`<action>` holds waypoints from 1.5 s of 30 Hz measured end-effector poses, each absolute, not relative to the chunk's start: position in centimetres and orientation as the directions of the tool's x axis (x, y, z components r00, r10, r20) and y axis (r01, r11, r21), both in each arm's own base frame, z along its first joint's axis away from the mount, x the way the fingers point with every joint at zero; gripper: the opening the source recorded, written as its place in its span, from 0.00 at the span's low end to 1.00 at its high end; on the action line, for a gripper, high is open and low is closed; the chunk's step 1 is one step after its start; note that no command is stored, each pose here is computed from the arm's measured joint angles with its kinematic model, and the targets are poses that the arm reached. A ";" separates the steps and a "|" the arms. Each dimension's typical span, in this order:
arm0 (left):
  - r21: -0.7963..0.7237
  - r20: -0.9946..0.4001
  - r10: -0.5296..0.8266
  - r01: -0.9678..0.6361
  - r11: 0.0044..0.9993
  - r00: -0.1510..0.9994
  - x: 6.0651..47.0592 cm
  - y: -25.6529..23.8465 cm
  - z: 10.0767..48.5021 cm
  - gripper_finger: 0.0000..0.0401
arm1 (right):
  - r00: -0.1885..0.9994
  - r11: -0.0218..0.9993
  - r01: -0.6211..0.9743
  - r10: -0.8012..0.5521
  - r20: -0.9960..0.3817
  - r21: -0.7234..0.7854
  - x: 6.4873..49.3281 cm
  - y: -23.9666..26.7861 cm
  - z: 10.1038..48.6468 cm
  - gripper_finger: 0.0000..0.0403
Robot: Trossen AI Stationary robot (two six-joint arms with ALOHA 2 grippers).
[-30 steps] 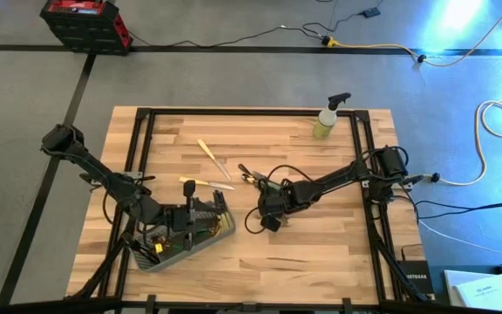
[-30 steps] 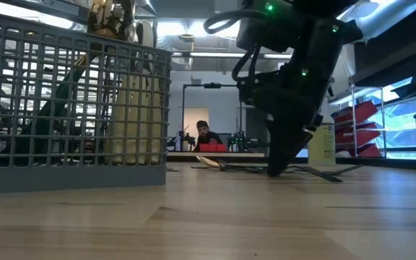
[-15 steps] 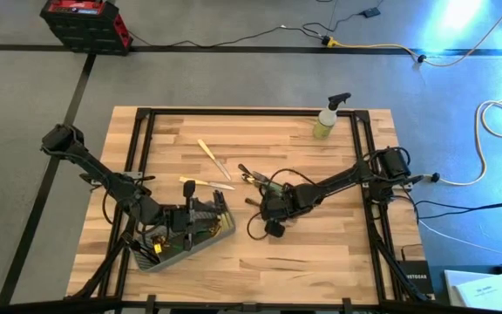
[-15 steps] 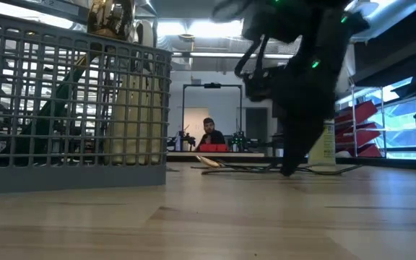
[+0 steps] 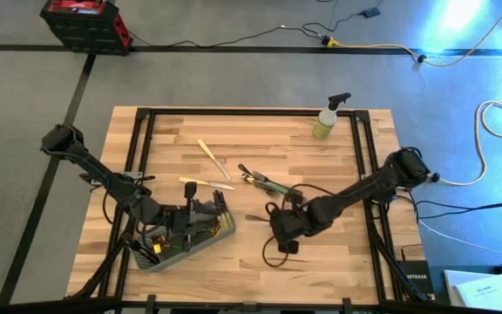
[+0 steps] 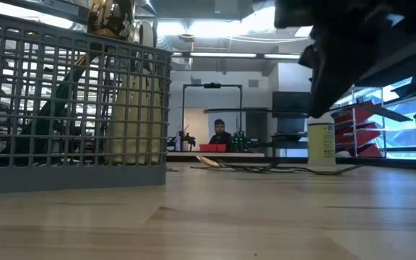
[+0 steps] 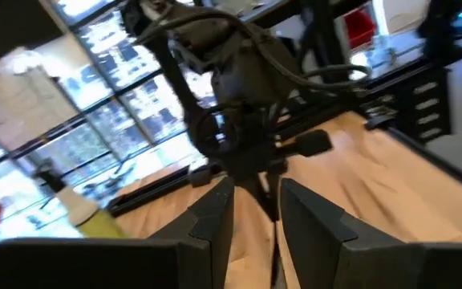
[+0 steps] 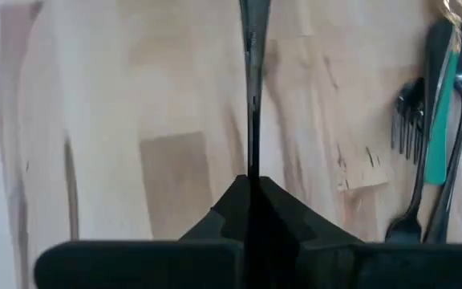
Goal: Sort silverware
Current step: Put the fork into the silverware tray
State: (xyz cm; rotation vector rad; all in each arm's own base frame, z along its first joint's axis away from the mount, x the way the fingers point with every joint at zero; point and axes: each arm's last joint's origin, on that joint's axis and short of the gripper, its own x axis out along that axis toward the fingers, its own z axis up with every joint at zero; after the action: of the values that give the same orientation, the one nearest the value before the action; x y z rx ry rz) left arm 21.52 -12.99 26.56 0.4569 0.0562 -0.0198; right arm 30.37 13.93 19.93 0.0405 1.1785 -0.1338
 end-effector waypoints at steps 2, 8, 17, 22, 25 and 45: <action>0.439 -0.057 -0.022 0.045 0.897 0.998 21.6 -12.9 26.6 0.22 | 0.366 0.996 0.065 -0.084 -0.927 -0.064 30.0 14.4 19.9 0.00; 0.290 -0.031 -0.003 0.012 0.957 1.000 22.6 -11.4 26.9 0.22 | 0.255 0.991 -0.021 -0.124 -0.959 -0.133 28.9 14.7 21.2 0.00; 0.395 -0.071 -0.009 0.037 0.918 0.997 24.2 -10.3 31.0 0.22 | 0.423 0.869 -0.309 -0.238 -0.874 -0.386 29.9 16.2 25.8 0.00; 0.285 -0.074 -0.010 0.031 0.958 0.997 24.9 -9.1 34.2 0.22 | 0.558 0.687 -0.373 -0.371 -0.742 -0.624 29.7 17.5 28.0 0.00; 0.149 -0.108 -0.157 0.172 0.974 0.982 25.5 -7.8 34.8 0.22 | 0.625 0.501 -0.394 -0.468 -0.624 -0.770 29.5 18.2 29.0 0.00; -0.399 -0.083 -0.514 0.444 0.802 0.854 29.9 -1.0 33.0 0.22 | 0.716 -0.080 -0.360 -0.662 -0.221 -0.930 32.0 19.2 31.2 0.00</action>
State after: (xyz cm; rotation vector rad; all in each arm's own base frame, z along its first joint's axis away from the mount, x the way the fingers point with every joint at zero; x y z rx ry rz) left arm 29.88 -1.02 33.02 -0.3789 0.1916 -0.5167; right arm 32.02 19.17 31.16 -1.6908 0.8260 -0.3047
